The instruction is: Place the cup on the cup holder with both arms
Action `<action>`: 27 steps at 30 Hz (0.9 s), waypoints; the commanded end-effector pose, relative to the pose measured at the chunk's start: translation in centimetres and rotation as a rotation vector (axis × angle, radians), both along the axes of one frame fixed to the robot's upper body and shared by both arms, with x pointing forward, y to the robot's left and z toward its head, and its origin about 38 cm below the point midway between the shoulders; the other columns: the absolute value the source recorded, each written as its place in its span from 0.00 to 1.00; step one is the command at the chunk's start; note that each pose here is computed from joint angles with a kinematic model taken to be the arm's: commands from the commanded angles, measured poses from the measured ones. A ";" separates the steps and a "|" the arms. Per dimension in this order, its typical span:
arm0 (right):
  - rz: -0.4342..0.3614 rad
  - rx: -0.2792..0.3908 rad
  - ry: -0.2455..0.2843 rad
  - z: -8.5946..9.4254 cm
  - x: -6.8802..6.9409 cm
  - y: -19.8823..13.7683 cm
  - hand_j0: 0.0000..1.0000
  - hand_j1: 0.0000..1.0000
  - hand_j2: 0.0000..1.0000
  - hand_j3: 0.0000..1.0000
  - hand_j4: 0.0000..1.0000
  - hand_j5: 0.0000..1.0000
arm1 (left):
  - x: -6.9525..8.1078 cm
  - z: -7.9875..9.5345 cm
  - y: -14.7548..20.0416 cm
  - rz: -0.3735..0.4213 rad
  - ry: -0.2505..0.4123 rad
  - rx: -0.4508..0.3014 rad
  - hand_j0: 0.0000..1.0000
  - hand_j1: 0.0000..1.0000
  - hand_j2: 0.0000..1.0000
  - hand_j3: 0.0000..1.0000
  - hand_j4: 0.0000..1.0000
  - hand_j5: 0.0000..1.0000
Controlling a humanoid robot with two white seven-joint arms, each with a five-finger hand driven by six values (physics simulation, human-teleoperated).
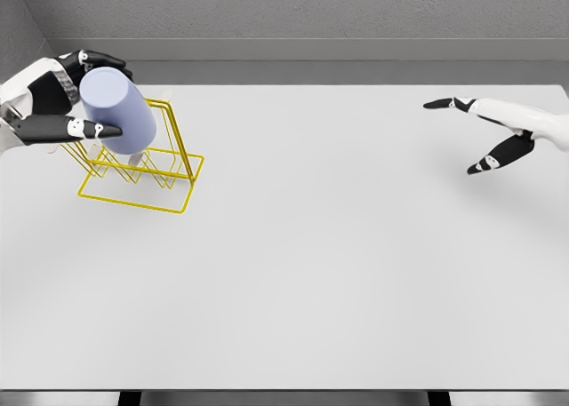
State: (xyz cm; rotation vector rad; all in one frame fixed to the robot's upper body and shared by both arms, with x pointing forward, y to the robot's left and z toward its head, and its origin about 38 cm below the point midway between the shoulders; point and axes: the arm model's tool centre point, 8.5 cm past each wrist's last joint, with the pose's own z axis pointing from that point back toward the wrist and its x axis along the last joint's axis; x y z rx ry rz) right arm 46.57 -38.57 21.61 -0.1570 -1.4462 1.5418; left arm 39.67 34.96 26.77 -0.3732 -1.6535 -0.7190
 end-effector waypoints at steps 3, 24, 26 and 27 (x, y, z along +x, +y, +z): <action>-0.004 0.007 -0.001 0.1 0.0 0.0 1.00 1.00 1.00 1.00 1.00 1.00 | 0.0 0.1 0.1 0.001 0.000 -0.002 0.77 0.77 0.77 0.77 0.77 0.77; -0.002 0.008 0.001 0.0 0.0 0.0 1.00 1.00 1.00 1.00 1.00 1.00 | -0.3 0.2 -0.5 -0.017 -0.004 -0.007 0.90 0.90 0.90 0.90 0.90 0.90; -0.003 0.008 0.000 0.1 0.0 0.0 1.00 1.00 1.00 1.00 1.00 1.00 | -0.3 0.2 -0.5 -0.018 -0.003 -0.006 0.90 0.90 0.90 0.90 0.90 0.90; -0.002 0.008 0.001 0.0 0.0 0.0 1.00 1.00 1.00 1.00 1.00 1.00 | -0.3 0.2 -0.5 -0.018 -0.003 -0.006 0.90 0.90 0.90 0.90 0.90 0.90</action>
